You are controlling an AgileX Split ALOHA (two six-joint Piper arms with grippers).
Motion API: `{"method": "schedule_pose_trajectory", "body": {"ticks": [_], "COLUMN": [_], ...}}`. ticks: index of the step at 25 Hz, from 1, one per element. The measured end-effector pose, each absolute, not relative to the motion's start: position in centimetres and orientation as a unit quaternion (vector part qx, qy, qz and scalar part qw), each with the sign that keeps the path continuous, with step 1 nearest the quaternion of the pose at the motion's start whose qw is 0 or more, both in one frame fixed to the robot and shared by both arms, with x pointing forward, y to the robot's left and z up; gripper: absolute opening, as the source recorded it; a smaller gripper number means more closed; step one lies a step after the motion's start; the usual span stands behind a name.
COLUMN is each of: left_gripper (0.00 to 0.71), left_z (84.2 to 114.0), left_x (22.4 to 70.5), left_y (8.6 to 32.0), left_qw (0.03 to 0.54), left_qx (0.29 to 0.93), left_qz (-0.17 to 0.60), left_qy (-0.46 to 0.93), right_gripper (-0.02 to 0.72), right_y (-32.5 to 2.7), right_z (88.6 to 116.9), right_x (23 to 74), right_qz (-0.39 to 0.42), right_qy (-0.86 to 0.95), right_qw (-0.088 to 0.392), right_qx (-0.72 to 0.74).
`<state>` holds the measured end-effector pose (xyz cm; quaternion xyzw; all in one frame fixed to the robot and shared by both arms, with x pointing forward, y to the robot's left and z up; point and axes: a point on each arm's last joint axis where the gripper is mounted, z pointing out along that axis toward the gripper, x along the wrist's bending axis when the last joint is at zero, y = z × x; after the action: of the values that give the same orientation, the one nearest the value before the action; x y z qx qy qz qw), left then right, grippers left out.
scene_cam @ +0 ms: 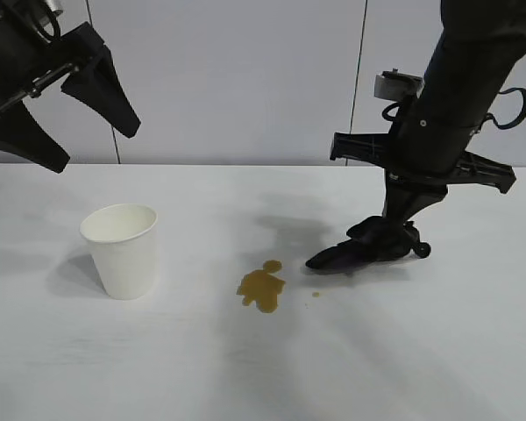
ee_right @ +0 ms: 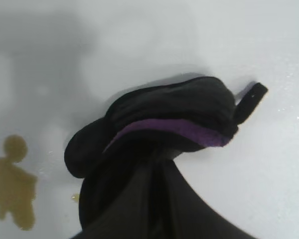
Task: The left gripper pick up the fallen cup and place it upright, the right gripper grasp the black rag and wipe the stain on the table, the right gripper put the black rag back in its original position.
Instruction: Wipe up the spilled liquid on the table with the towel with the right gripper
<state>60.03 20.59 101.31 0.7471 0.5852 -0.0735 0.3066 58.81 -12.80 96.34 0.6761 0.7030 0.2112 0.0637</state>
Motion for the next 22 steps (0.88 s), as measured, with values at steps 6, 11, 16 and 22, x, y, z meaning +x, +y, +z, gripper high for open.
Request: {"method": "schedule_pose_trajectory", "body": {"ticks": [6, 11, 16, 22], "left_gripper": [0.693, 0.693, 0.693, 0.693], "left_z": [101.3, 101.3, 101.3, 101.3], "left_x": [60.0, 59.9, 59.9, 59.8], "left_y": [20.6, 20.6, 20.6, 20.6], "left_qw": [0.306, 0.303, 0.302, 0.301], "left_qx": [0.748, 0.749, 0.75, 0.751], "left_qz": [-0.075, -0.081, -0.081, -0.083], "left_qy": [0.585, 0.583, 0.583, 0.582], "right_gripper": [0.01, 0.01, 0.01, 0.01], "right_y": [-8.9, -7.2, -6.7, -9.4], "right_z": [95.6, 91.9, 89.1, 89.0], "right_x": [57.4, 56.8, 56.6, 58.4], "right_qz": [0.233, 0.194, 0.164, 0.153], "right_qy": [0.73, 0.756, 0.769, 0.74], "right_qw": [0.055, 0.04, 0.033, 0.065], "right_qx": [0.64, 0.624, 0.617, 0.652]}}
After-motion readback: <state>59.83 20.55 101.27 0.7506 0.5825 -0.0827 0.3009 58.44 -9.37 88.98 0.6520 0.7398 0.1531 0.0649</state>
